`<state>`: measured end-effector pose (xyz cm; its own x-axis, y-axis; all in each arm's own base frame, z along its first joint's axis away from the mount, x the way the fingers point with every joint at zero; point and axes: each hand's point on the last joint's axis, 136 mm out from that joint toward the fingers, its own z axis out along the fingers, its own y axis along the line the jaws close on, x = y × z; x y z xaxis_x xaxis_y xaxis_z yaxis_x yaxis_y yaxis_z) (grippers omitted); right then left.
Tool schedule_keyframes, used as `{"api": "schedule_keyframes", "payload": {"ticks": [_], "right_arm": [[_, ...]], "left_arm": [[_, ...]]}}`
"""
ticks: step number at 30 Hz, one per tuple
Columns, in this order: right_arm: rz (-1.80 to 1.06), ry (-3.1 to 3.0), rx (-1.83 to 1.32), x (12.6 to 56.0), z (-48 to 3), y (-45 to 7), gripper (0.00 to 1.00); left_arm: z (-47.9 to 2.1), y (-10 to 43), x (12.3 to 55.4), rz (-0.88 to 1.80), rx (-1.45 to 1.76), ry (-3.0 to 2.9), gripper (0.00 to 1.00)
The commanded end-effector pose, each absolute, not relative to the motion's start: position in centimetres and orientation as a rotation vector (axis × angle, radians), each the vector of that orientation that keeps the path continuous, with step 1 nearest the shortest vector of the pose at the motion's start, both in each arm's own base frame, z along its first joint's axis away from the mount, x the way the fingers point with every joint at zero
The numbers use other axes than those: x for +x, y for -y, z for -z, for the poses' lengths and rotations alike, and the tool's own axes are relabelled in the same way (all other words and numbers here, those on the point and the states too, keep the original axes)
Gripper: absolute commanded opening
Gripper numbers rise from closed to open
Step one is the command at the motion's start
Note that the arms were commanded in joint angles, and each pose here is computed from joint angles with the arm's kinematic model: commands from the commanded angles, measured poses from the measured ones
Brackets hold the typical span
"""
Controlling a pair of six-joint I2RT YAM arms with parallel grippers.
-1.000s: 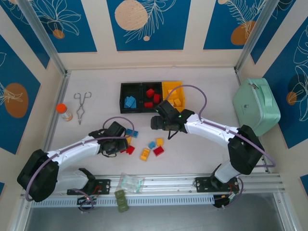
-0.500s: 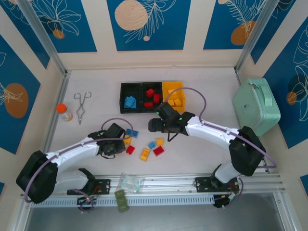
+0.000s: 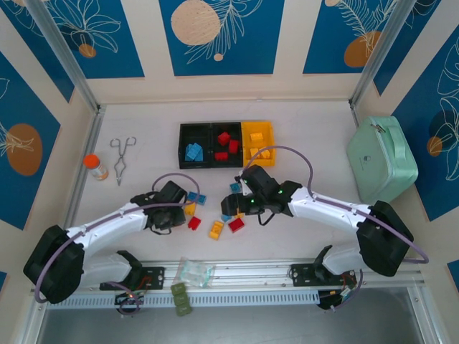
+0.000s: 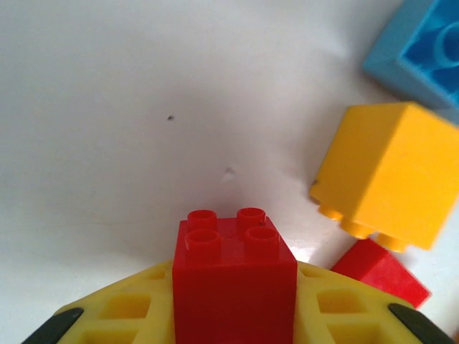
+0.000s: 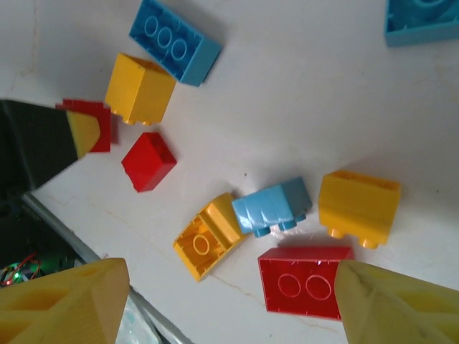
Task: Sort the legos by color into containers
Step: Pick up the lego from the middle-left of the table, then place the lego in the container.
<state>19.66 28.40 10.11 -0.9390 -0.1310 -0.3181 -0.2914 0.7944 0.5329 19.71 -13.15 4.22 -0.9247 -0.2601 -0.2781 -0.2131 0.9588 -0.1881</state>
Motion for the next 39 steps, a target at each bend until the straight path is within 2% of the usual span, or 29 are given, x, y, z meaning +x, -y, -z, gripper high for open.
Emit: {"api": "schedule_keyframes", "payload": {"ticks": [1,11,19,28,39], "right_arm": [[-0.924,-2.690,-0.360,18.8,-11.1,-28.3,0.76],[-0.931,-2.625,-0.256,20.3,-13.0,-26.2,0.76],[-0.877,-2.582,0.011,22.4,-13.4,-21.8,0.76],[-0.808,-2.550,0.196,22.2,-12.9,-17.8,0.76],[-0.800,-2.546,0.254,21.5,-12.0,-16.8,0.76]], "left_arm": [[-7.0,13.3,20.9,0.207,-0.272,-2.760,0.20],[-12.4,17.4,25.7,0.304,-0.127,-2.668,0.19],[-15.3,22.8,31.4,0.375,0.022,-2.622,0.18],[-16.4,28.2,37.6,0.381,0.157,-2.604,0.18],[-14.3,31.4,44.1,0.295,0.198,-2.634,0.17]]}}
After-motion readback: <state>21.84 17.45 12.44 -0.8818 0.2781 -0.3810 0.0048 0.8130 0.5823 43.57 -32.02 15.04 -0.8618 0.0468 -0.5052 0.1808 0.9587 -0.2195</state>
